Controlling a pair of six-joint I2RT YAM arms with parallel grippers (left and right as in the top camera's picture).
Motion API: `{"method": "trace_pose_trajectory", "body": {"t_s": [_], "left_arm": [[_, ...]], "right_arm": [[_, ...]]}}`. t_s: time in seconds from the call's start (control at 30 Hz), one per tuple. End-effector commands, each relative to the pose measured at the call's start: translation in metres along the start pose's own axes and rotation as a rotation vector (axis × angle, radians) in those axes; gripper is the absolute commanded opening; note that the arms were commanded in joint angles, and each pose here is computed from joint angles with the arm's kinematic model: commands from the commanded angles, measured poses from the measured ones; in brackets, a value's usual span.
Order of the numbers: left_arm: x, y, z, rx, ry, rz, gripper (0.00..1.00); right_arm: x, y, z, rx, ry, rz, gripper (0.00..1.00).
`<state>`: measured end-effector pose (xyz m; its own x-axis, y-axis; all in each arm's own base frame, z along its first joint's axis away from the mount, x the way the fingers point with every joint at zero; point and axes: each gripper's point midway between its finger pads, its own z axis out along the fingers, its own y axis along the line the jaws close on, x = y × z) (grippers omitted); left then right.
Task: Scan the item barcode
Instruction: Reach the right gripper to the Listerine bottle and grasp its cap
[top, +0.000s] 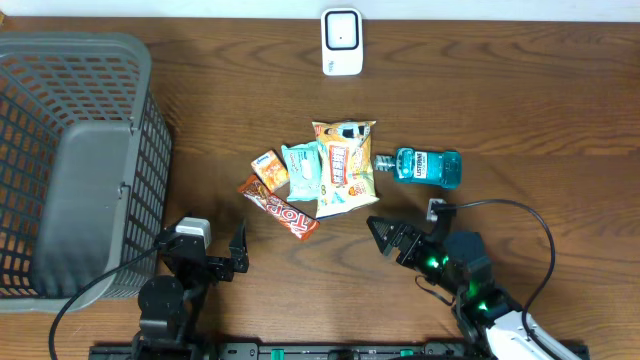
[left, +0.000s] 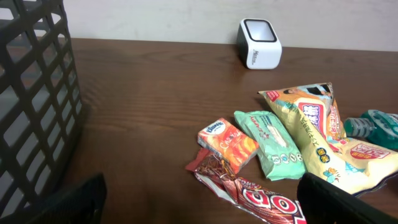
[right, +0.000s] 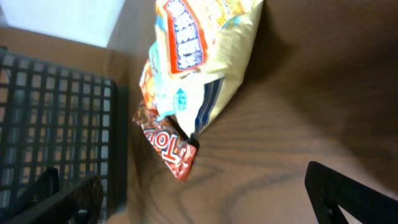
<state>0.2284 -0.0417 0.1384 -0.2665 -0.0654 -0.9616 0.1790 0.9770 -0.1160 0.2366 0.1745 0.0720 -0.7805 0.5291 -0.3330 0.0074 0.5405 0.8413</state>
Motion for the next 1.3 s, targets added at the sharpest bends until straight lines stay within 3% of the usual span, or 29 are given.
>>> {"method": "trace_pose_trajectory", "body": {"t_s": [0.0,0.1,0.3,0.57,0.67,0.73,0.77,0.87,1.1,1.27], "left_arm": [[0.011,-0.002,0.003,0.015,0.026,-0.003,0.98],[0.011,-0.002,0.003,0.015,0.026,-0.003,0.98],[0.011,-0.002,0.003,0.015,0.026,-0.003,0.98],[0.011,-0.002,0.003,0.015,0.026,-0.003,0.98],[0.011,-0.002,0.003,0.015,0.026,-0.003,0.98],[0.011,-0.002,0.003,0.015,0.026,-0.003,0.98],[0.011,-0.002,0.003,0.015,0.026,-0.003,0.98],[0.011,-0.002,0.003,0.015,0.026,-0.003,0.98],[0.011,-0.002,0.003,0.015,0.026,-0.003,0.98],[0.011,-0.002,0.003,0.015,0.026,-0.003,0.98]], "right_arm": [[-0.020,0.036,0.000,-0.060,0.010,-0.160,0.99],[-0.041,0.059,-0.003,0.056,0.060,-0.355,0.99],[-0.105,0.072,-0.034,0.454,0.059,-0.685,0.99],[-0.127,0.055,0.005,0.616,0.320,-0.947,0.99],[-0.119,0.035,0.028,0.621,0.471,-1.097,0.99],[-0.119,0.022,0.038,0.630,0.536,-1.203,0.82],[-0.119,0.019,0.042,0.624,0.549,-1.233,0.81],[-0.120,0.016,0.052,0.614,0.547,-1.255,0.93],[-0.123,0.000,0.085,0.590,0.539,-1.304,0.97],[-0.111,-0.033,0.103,0.588,0.650,-1.360,0.82]]}}
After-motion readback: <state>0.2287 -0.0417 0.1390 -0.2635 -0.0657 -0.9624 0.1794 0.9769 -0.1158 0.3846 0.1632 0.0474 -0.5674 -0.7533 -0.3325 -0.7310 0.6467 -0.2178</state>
